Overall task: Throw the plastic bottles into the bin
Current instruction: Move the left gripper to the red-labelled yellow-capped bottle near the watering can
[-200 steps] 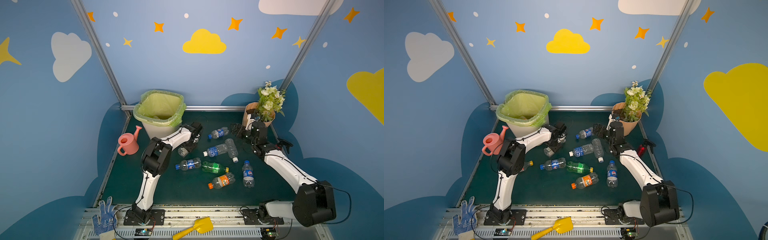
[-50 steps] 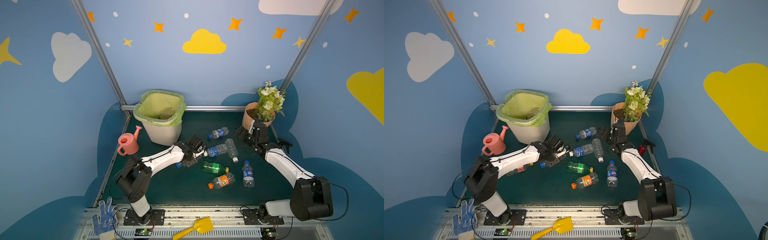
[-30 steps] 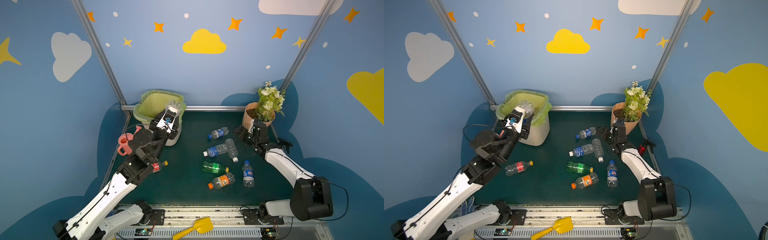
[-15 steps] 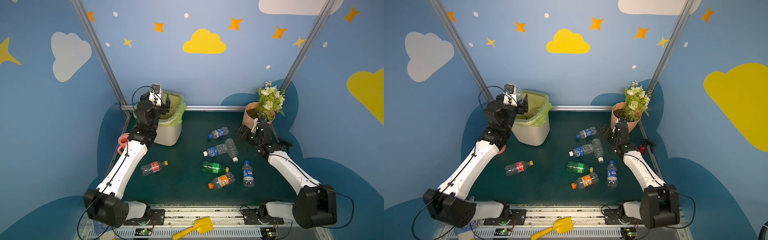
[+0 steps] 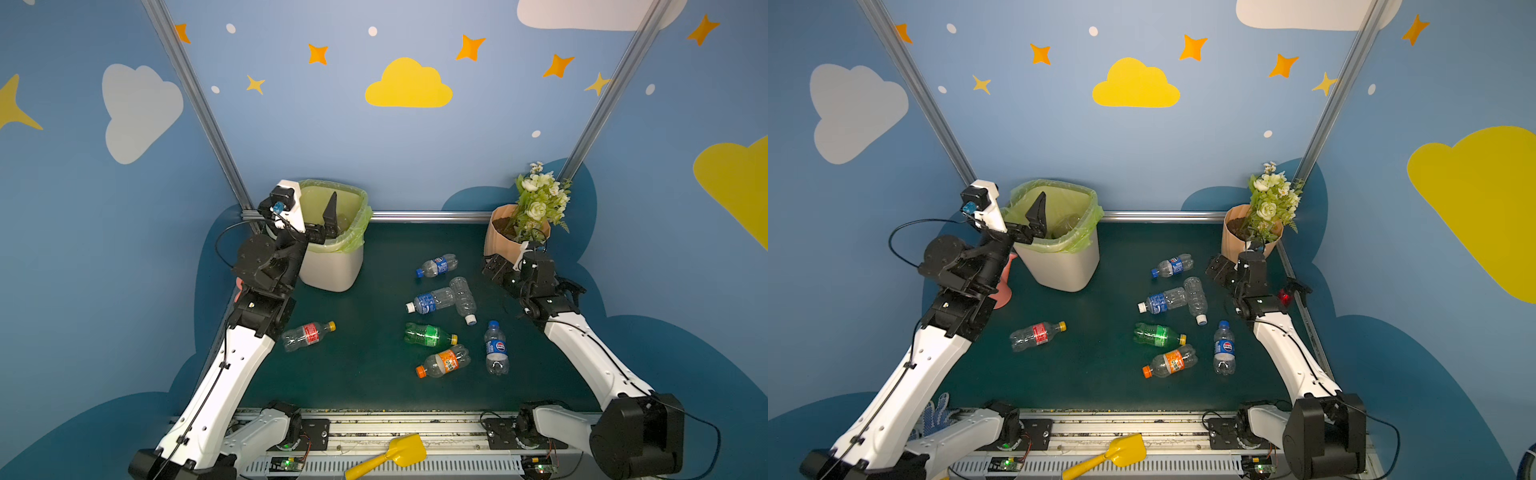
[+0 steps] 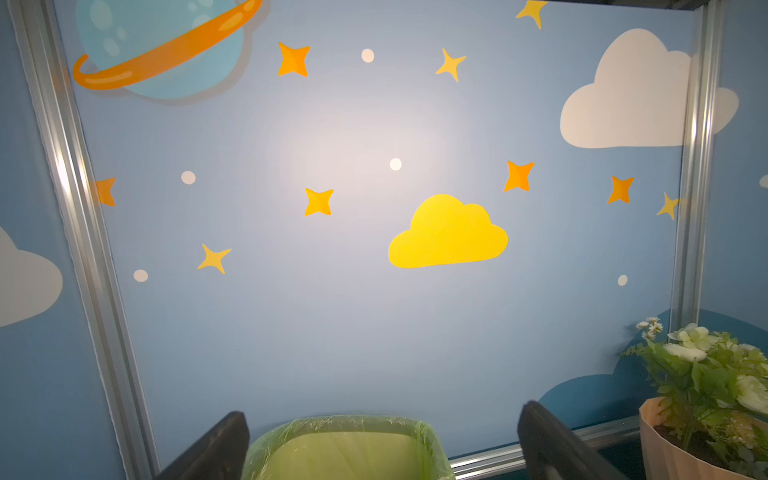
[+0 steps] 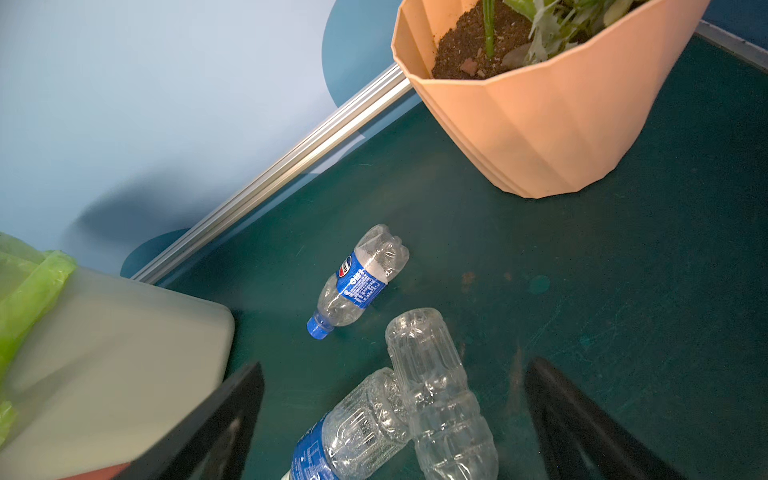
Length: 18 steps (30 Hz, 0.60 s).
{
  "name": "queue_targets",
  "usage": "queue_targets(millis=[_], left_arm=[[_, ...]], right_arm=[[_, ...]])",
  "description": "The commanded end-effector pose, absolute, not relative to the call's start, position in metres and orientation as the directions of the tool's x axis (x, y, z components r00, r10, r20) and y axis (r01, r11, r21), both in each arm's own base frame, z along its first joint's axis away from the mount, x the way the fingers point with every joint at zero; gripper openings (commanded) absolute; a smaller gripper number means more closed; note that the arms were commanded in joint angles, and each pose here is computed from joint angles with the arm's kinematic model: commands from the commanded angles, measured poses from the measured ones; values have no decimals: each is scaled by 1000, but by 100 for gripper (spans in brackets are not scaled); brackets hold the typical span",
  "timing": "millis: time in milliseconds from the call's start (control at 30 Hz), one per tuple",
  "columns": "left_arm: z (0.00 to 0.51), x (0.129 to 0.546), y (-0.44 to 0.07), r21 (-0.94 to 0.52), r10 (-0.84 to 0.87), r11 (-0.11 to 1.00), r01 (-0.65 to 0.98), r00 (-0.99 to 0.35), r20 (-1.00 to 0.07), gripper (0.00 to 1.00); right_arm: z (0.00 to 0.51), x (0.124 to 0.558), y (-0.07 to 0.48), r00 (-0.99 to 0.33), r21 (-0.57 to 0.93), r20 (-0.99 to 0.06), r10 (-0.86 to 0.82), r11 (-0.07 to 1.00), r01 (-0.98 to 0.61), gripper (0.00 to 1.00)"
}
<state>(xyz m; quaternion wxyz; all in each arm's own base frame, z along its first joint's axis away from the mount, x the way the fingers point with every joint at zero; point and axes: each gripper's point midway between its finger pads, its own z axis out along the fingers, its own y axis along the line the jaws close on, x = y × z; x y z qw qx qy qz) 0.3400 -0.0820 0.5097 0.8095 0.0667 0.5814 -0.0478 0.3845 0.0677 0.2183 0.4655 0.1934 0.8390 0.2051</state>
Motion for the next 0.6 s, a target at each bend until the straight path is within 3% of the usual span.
queue_targets(millis=[0,167,267,333,567], left_arm=[[468,345,-83,73,41,986,152,208,-977,100],[440,325,-46,12,13,1000,-9,137,-991,100],[416,310,-7,-119,-101,974,-193,101,-990,100],[396,302,1,-159,-151,961,-227,52,-987,100],[318,262,36,-400,-470,790,-464,-39,-882,100]], right_arm=[[209,385,70,-521,529,-680,517,837,139,97],[203,390,80,-552,548,-659,511,829,114,97],[199,393,84,-569,556,-645,510,824,108,97],[196,394,86,-576,563,-636,514,819,108,97],[189,398,91,-592,577,-619,517,810,104,97]])
